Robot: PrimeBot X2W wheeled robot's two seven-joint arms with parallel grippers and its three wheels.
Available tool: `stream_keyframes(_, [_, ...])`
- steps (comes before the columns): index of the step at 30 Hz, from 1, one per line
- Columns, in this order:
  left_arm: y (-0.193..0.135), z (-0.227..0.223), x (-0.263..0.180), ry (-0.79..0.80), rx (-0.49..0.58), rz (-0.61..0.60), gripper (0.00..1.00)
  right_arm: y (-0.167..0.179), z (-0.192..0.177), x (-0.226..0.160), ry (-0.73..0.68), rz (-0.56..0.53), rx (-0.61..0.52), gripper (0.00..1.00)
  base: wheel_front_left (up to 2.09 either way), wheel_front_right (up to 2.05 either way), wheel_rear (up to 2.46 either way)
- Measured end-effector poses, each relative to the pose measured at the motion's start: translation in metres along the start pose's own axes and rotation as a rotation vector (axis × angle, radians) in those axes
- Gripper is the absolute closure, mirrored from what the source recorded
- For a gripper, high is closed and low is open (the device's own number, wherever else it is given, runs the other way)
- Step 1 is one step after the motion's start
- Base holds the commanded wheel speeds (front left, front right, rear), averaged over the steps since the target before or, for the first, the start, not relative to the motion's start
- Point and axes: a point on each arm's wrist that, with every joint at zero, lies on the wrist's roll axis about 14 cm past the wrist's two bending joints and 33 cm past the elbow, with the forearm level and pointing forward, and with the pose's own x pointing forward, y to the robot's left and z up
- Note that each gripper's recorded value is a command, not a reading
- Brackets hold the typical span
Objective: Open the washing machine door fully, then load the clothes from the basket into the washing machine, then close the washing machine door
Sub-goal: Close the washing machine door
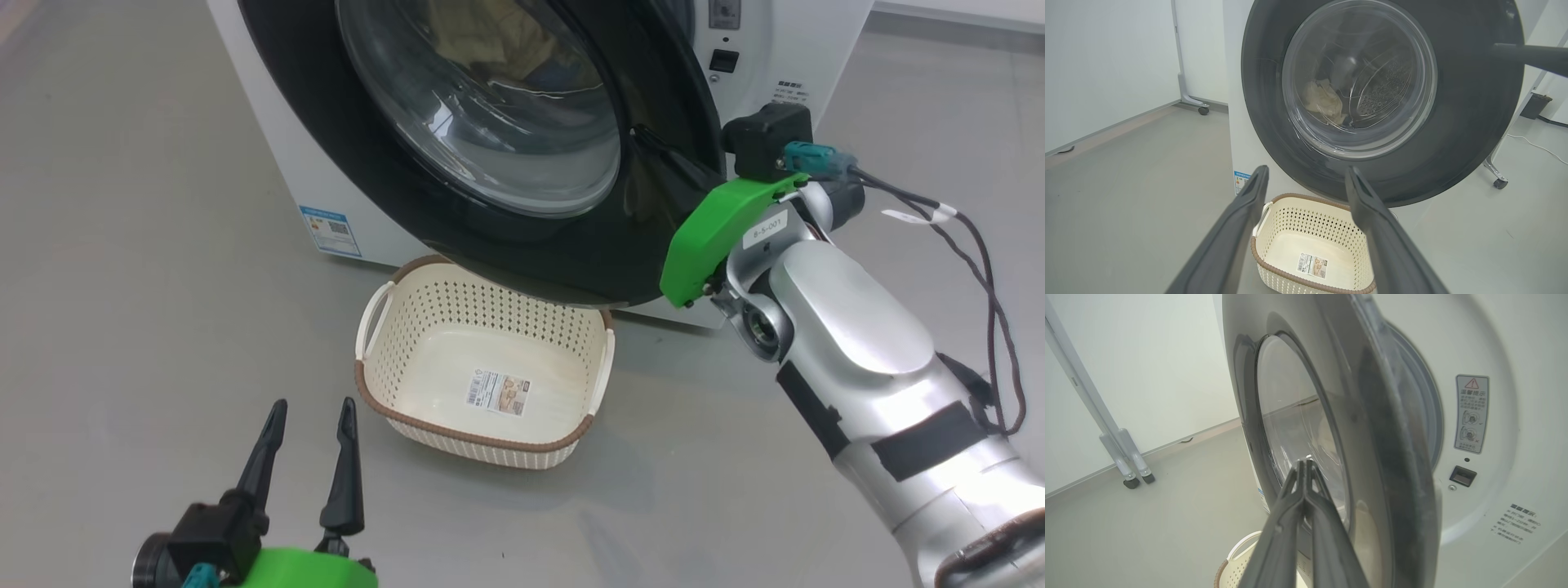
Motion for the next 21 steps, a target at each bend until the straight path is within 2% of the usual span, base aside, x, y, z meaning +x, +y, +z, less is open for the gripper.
stream_keyframes(21, [0.000, 0.006, 0.012, -0.029, 0.017, 0.017, 0.00, -0.018, -0.026, 0.023, 0.086, -0.019, -0.008, 1.00, 0.00, 0.00, 0.00])
